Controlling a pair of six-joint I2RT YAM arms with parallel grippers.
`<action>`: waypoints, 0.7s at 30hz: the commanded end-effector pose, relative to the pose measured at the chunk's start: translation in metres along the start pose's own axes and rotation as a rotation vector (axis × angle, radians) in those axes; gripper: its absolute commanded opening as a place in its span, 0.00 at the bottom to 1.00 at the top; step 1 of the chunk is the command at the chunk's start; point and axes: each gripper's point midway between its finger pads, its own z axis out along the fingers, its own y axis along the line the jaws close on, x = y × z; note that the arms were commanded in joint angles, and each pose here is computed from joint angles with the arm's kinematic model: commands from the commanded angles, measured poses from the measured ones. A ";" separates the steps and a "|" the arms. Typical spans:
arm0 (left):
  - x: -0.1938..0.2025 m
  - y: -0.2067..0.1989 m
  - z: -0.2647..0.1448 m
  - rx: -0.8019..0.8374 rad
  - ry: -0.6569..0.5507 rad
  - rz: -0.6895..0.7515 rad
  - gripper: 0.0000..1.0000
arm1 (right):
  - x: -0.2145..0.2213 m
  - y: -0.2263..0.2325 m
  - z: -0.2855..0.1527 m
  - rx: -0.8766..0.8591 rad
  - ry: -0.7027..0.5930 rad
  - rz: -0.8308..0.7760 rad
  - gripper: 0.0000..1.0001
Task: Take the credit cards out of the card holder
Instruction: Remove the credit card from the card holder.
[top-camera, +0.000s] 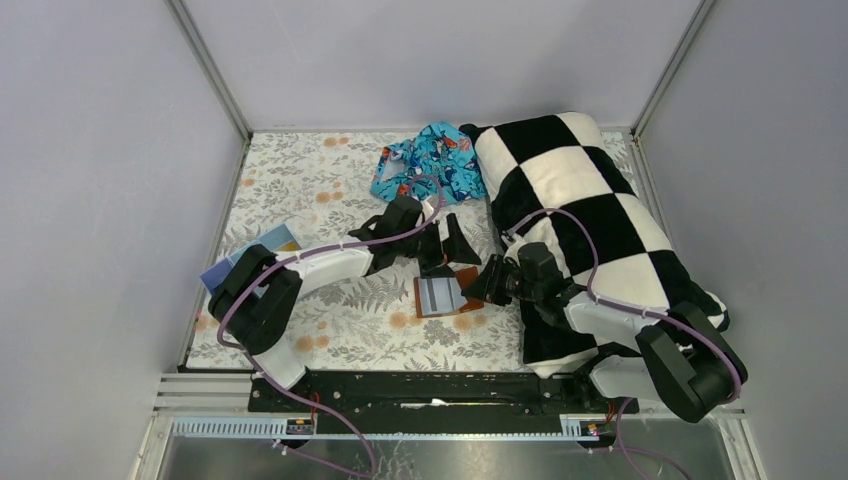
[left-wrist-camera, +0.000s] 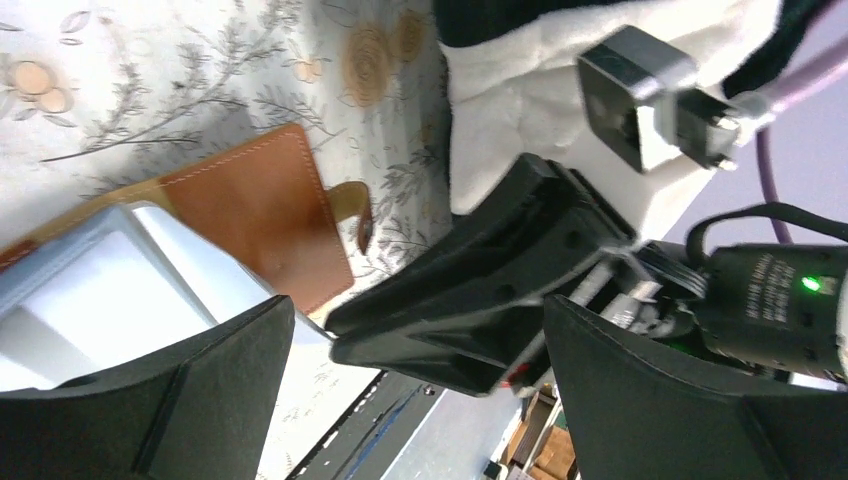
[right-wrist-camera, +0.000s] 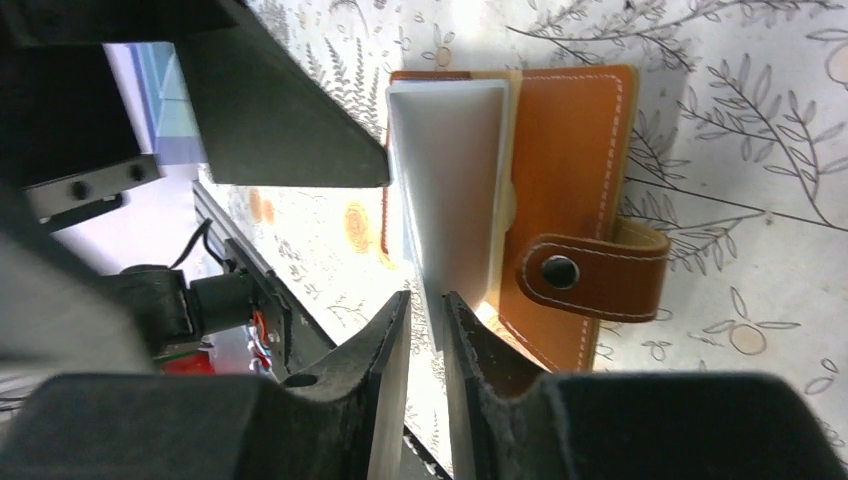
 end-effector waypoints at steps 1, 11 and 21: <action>-0.009 0.006 -0.002 0.008 -0.047 -0.009 0.99 | -0.019 0.034 -0.003 -0.133 -0.063 -0.025 0.26; -0.025 0.014 -0.036 -0.072 -0.124 0.017 0.99 | -0.035 0.039 -0.025 -0.088 -0.165 -0.128 0.34; -0.035 0.039 -0.077 -0.291 -0.242 0.073 0.99 | -0.021 0.049 0.010 -0.107 0.057 -0.257 0.24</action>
